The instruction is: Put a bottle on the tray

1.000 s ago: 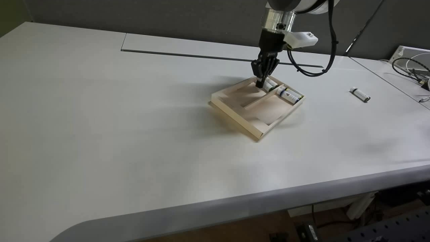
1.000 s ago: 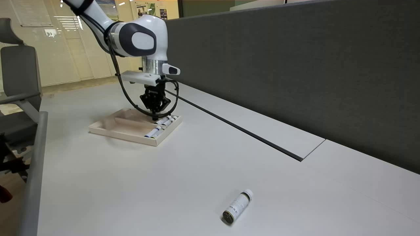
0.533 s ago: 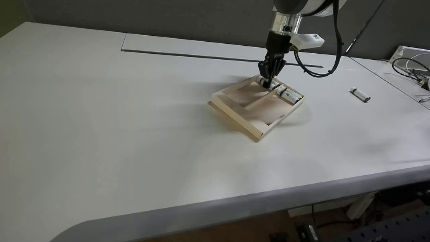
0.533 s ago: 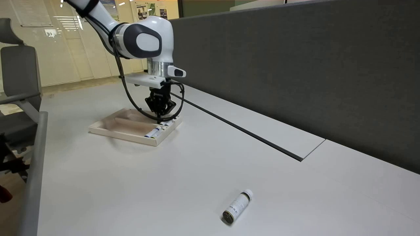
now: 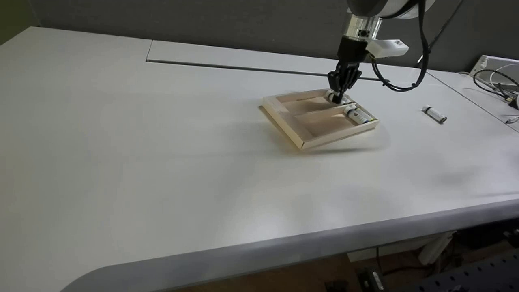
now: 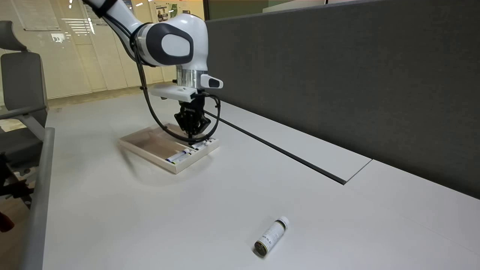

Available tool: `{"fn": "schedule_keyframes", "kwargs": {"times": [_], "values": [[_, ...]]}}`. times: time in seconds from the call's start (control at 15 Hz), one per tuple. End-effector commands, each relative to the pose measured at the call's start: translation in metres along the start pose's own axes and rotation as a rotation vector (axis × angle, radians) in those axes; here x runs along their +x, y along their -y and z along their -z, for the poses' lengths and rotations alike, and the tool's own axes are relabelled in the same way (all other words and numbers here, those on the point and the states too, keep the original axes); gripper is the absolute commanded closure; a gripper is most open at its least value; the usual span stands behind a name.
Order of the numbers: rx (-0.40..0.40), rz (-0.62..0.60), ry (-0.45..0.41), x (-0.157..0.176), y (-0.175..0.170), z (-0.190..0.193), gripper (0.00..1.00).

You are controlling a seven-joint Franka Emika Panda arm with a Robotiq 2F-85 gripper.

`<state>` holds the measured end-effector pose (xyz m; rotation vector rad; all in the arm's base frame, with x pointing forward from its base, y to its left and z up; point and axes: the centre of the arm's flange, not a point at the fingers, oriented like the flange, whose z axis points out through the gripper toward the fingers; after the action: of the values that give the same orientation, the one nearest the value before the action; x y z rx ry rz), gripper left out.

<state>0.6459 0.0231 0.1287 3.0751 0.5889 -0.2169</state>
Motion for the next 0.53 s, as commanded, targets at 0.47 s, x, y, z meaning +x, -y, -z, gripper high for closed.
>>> {"fn": "schedule_keyframes", "kwargs": {"times": [0.47], "values": [[-0.002,-0.082,-0.016,-0.023,-0.045,0.021,1.0]]}}
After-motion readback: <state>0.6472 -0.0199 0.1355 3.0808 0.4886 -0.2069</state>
